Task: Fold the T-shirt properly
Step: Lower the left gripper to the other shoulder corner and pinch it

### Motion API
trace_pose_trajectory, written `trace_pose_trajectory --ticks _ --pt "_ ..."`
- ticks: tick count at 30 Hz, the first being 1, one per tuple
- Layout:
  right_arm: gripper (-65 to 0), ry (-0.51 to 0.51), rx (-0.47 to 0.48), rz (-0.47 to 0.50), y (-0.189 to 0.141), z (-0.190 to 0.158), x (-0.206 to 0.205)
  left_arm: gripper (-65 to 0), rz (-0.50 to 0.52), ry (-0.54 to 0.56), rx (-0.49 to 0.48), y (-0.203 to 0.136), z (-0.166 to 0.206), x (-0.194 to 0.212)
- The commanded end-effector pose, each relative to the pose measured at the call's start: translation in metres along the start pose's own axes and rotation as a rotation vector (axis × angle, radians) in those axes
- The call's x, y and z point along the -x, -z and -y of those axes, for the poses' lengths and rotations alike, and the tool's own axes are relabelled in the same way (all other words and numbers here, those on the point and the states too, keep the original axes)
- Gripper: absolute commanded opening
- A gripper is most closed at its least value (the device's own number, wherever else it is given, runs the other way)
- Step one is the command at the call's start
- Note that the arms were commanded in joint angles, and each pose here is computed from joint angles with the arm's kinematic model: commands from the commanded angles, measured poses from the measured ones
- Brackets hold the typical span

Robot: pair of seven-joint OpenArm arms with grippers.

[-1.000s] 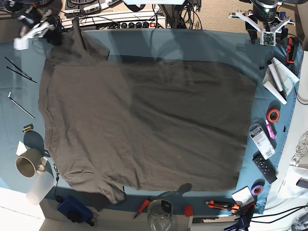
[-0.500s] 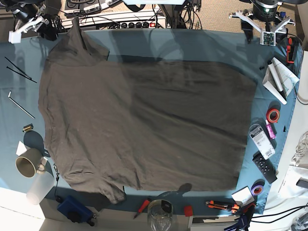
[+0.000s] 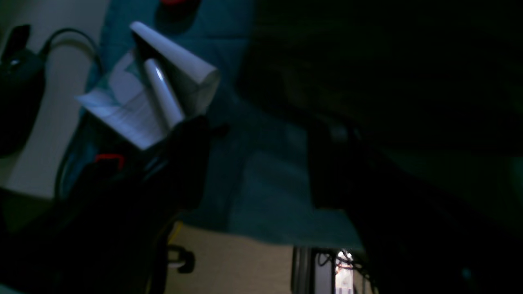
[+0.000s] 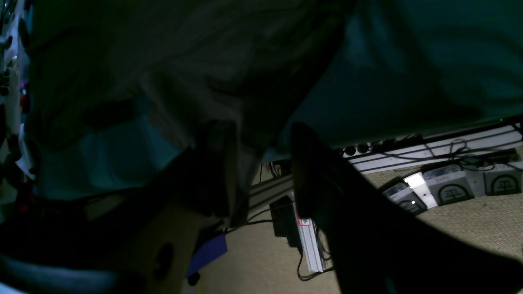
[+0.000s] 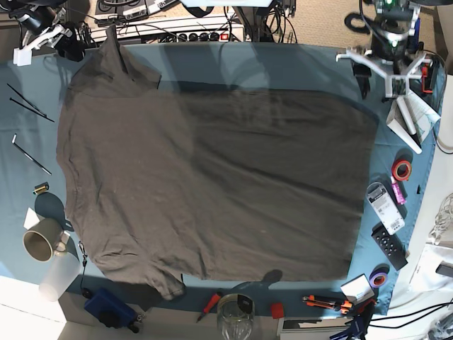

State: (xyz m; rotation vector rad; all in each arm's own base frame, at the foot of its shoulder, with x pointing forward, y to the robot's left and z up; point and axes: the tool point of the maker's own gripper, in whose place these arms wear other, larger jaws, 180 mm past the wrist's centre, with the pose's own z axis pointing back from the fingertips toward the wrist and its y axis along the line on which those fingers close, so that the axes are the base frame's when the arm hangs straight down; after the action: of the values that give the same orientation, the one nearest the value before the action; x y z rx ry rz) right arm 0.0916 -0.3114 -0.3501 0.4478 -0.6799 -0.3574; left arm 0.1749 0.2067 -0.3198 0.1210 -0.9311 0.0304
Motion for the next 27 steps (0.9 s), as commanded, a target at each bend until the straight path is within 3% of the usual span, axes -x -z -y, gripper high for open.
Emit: trace_pose_trajectory --ticks 1,13,27 --pt "-42.5 -0.026 -0.002 0.031 -0.006 -0.001 -0.011 -29.4 0.031 -0.008 -0.001 0.001 -0.001 -0.007" --pt "-42.5 -0.028 0.001 0.032 -0.006 -0.001 -0.012 -31.8 -0.033 -0.180 0.095 0.038 0.014 0.012" --pt "-42.5 -0.035 0.020 0.046 -0.006 0.002 -0.014 -33.3 -0.026 -0.289 0.105 0.055 0.023 0.010"
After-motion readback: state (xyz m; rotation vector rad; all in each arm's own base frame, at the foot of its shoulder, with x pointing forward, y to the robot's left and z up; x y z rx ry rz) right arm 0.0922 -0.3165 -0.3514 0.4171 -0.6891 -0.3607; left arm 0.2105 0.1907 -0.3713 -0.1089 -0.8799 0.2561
